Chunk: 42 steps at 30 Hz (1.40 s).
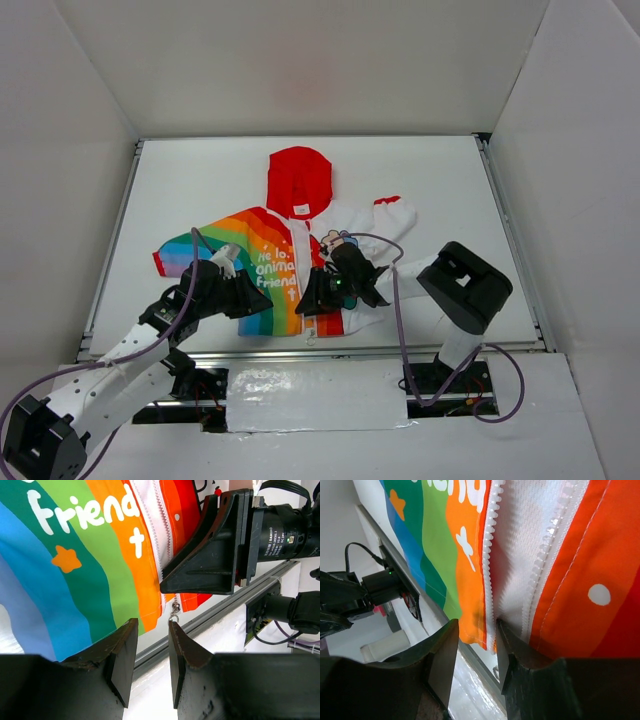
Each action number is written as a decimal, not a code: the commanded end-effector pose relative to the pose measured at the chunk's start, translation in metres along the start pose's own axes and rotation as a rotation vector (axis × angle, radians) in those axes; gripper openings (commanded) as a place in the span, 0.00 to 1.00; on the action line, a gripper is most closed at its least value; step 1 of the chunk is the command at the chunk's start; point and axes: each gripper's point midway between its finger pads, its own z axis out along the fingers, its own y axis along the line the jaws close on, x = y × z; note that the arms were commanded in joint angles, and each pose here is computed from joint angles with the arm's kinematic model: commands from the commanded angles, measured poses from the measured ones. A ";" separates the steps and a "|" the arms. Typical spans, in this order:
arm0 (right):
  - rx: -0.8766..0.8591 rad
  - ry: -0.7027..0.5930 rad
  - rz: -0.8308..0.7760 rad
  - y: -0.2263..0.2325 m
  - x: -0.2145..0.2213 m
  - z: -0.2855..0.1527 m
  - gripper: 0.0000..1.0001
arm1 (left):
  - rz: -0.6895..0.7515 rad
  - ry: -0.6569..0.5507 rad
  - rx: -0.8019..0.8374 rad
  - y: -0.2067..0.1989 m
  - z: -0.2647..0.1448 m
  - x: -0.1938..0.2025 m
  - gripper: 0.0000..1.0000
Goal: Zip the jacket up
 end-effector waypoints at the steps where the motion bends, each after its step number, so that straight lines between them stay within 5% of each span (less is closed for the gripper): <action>1: -0.039 0.011 -0.009 0.005 0.000 0.007 0.43 | 0.045 -0.026 0.053 -0.015 -0.002 -0.010 0.43; 7: -0.045 0.025 0.011 0.001 0.004 0.010 0.38 | 0.044 -0.022 0.052 -0.013 -0.003 -0.008 0.43; 13: -0.045 0.018 0.012 0.001 0.002 0.011 0.06 | 0.043 -0.019 0.055 -0.013 -0.002 -0.007 0.44; 16: -0.048 0.014 0.009 0.004 0.001 0.010 0.00 | 0.044 -0.017 0.057 -0.013 -0.002 -0.006 0.44; 42: -0.166 0.023 -0.136 0.073 -0.009 -0.029 0.00 | 0.073 0.152 0.358 -0.043 0.000 0.034 0.43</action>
